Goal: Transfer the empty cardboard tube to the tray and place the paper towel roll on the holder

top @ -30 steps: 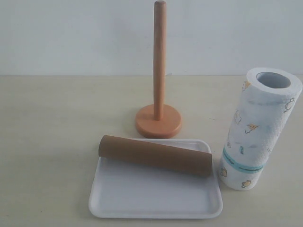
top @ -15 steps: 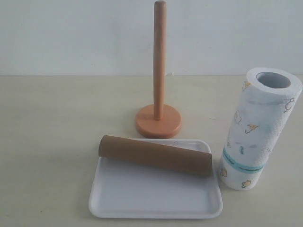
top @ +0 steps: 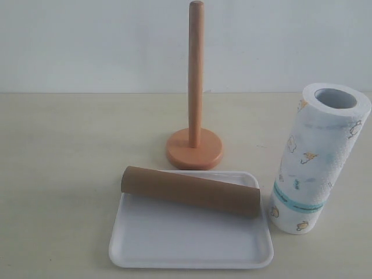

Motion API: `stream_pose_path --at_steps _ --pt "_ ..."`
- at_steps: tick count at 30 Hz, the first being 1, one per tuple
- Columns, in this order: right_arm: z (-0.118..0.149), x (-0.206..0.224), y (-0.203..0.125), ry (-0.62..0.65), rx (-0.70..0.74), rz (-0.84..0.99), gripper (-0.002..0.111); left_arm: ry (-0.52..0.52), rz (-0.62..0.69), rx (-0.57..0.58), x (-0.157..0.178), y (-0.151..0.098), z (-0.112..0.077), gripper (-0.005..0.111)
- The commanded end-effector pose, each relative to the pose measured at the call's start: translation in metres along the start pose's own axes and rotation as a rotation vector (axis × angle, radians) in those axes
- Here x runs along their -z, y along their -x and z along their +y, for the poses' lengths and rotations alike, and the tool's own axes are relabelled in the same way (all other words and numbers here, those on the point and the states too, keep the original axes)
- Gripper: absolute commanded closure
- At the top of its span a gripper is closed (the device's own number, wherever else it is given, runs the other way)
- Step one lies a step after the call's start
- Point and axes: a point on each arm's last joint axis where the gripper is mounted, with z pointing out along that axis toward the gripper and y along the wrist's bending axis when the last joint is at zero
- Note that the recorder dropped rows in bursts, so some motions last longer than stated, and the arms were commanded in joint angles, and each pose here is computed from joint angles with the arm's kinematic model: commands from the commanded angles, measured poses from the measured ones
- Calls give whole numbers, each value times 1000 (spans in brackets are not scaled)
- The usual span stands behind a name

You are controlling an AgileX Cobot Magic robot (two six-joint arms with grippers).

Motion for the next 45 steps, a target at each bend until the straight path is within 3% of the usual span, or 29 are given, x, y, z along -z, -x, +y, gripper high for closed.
stream_pose_path --at_steps 1,6,14,28,30,32,34,37,38,45 --pt "-5 -6 -29 19 -10 -4 108 -1 -1 13 0 -1 0 103" --pt "-2 -8 -64 127 26 -23 108 -1 -1 13 0 -1 0 103" --pt "13 -9 -80 272 125 32 108 -1 -1 13 0 -1 0 103" --pt "18 -49 -105 245 176 183 108 -1 -1 13 0 -1 0 103" --pt "18 -51 -108 241 174 196 101 -1 -1 13 0 -1 0 103" --pt "18 -51 -108 238 156 201 86 -1 -1 13 0 -1 0 103" --pt "18 -51 -109 234 126 208 60 -1 -1 13 0 -1 0 103" --pt "18 -51 -109 233 118 218 10 -1 -1 13 0 -1 0 103" --pt "18 -51 -110 239 135 219 4 -1 -1 13 0 -1 0 103" --pt "21 -52 -104 267 165 149 5 -1 -1 13 0 -1 0 103"
